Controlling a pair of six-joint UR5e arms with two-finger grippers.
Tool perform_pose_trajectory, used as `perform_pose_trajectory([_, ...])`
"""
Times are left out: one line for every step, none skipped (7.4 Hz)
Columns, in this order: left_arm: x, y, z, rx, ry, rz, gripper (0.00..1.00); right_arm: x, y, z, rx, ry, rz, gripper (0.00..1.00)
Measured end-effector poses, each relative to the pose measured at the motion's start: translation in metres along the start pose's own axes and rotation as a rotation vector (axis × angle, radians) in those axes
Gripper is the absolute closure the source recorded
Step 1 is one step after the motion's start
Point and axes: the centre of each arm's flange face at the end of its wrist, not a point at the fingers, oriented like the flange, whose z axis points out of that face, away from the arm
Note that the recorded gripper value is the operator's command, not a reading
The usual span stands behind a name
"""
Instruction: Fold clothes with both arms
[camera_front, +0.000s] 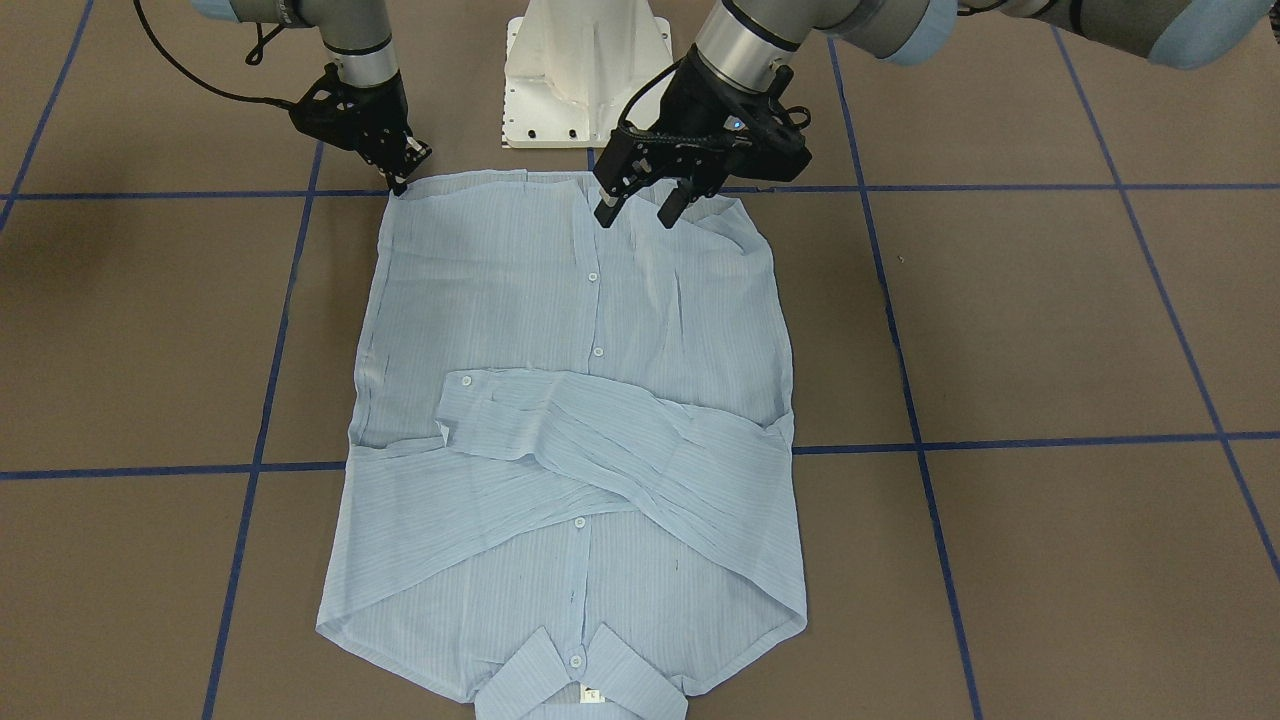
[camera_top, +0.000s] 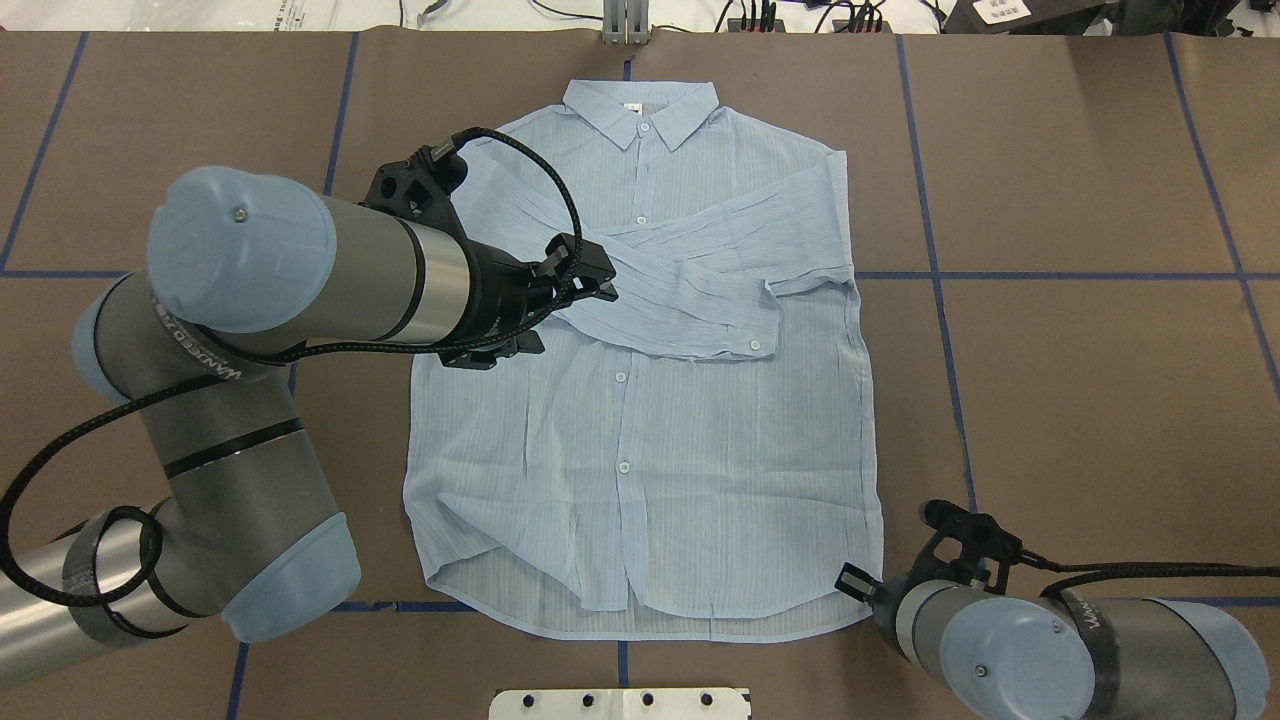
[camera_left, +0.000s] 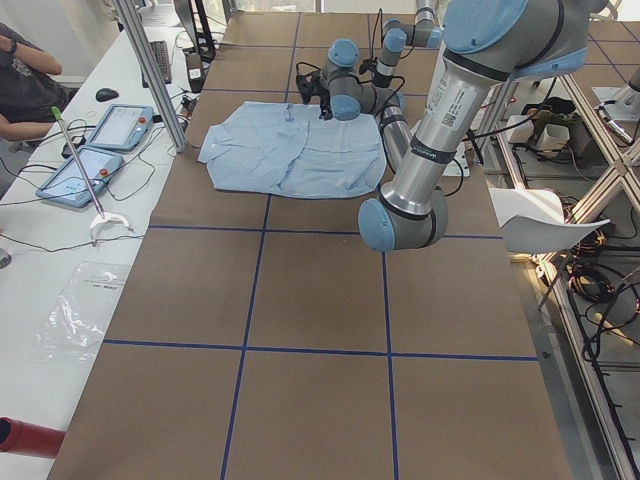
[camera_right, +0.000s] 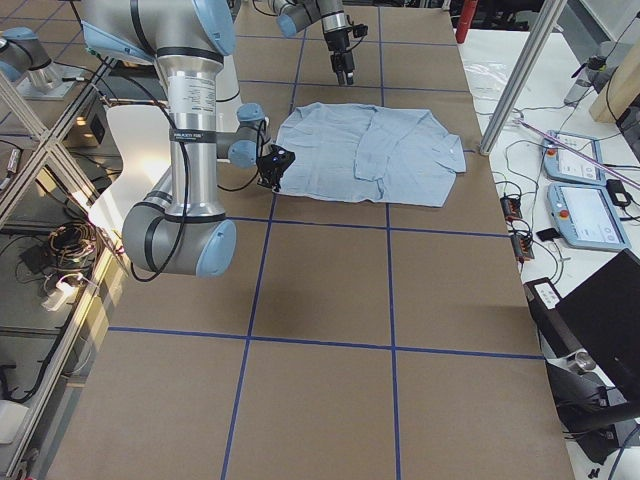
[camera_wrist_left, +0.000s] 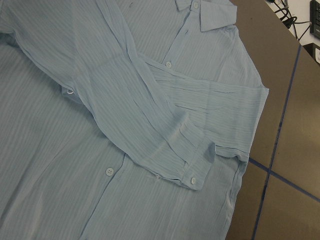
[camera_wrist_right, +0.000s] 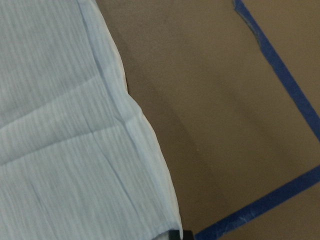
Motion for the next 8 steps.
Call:
perform_pose_trajectory([-0.015, 0.008, 0.004, 0.008, -0.040, -0.002, 0.15, 0.000, -0.001, -0.005, -0.004, -0.005, 0.000, 1.00])
perform_pose_trajectory([-0.036, 0.025, 0.007, 0.025, -0.097, 0.011, 0.16, 0.002, -0.002, -0.010, -0.006, -0.007, 0.000, 1.00])
perform_pose_trajectory([-0.065, 0.045, 0.006, 0.044, -0.164, 0.039, 0.17, 0.004, -0.003, -0.014, -0.009, -0.009, -0.001, 1.00])
perform_pose_trajectory([-0.100, 0.059, 0.007, 0.058, -0.230, 0.066, 0.18, 0.005, -0.004, -0.017, -0.011, -0.011, -0.001, 1.00])
perform_pose_trajectory([-0.130, 0.069, 0.011, 0.068, -0.286, 0.086, 0.19, 0.005, -0.005, -0.020, -0.014, -0.015, 0.000, 1.00])
perform_pose_trajectory([-0.152, 0.078, 0.017, 0.067, -0.331, 0.099, 0.22, 0.005, -0.006, -0.022, -0.015, -0.016, 0.000, 1.00])
perform_pose_trajectory([-0.168, 0.088, 0.025, 0.060, -0.382, 0.109, 0.23, 0.006, -0.007, -0.022, -0.014, -0.015, -0.001, 1.00])
perform_pose_trajectory([-0.180, 0.096, 0.034, 0.056, -0.439, 0.118, 0.24, 0.007, -0.008, -0.022, -0.013, -0.013, -0.002, 1.00])
